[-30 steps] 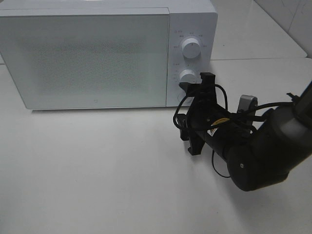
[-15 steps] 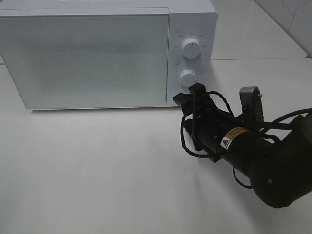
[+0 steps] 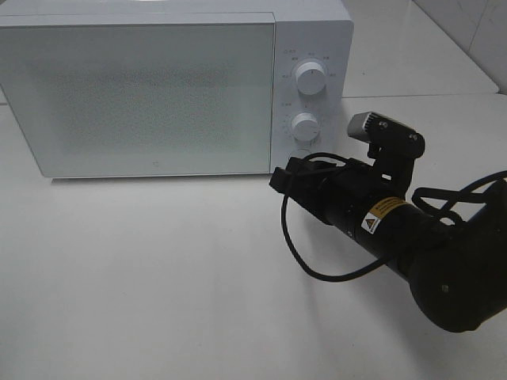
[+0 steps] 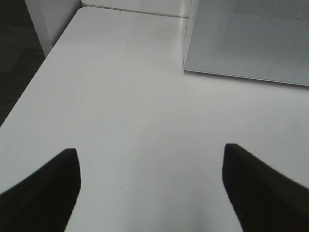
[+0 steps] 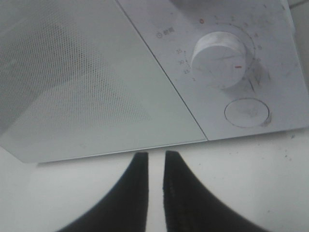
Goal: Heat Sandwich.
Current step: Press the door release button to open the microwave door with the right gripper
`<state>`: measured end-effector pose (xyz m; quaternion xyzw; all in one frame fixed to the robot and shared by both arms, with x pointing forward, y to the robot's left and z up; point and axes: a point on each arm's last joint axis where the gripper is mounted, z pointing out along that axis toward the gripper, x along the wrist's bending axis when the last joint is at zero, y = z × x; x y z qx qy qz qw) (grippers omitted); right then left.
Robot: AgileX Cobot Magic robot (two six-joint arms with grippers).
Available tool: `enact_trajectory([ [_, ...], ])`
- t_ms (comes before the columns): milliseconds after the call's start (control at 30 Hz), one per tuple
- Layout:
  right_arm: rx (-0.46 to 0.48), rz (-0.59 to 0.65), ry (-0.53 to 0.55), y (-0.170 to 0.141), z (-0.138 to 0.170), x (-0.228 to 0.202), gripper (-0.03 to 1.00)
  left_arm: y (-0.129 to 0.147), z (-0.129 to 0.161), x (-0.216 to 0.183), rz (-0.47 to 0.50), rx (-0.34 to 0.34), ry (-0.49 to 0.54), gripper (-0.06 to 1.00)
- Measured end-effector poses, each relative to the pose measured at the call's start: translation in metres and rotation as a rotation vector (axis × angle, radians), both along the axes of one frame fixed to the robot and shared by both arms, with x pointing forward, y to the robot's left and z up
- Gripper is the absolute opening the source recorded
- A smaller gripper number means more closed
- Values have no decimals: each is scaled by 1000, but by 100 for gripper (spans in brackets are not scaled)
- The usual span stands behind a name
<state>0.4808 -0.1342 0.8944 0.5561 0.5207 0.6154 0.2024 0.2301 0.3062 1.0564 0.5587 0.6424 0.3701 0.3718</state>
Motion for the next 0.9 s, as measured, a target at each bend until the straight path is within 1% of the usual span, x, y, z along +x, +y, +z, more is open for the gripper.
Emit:
enact_trajectory([
  [33, 0, 0, 0, 0, 0, 0, 15, 0, 0, 0, 0, 0, 0, 76],
  [67, -104, 19, -48, 0, 0, 0, 5, 0, 0, 0, 0, 0, 0, 76],
  [133, -195, 30, -90, 0, 0, 0, 1, 0, 0, 0, 0, 0, 0, 76],
  [167, -195, 30, -90, 0, 0, 0, 1, 0, 0, 0, 0, 0, 0, 76],
  [200, -285, 36, -129, -1, 0, 1, 1, 0, 0, 0, 0, 0, 0, 76],
  [233, -323, 36, -144, -2, 0, 1, 1, 0, 0, 0, 0, 0, 0, 76],
  [300, -369, 22, -159, -4, 0, 2, 1, 0, 0, 0, 0, 0, 0, 76],
  [433, -406, -4, -165, -6, 0, 3, 1, 0, 0, 0, 0, 0, 0, 76],
  [900, -446, -18, -174, -8, 0, 3, 1, 0, 0, 0, 0, 0, 0, 76],
])
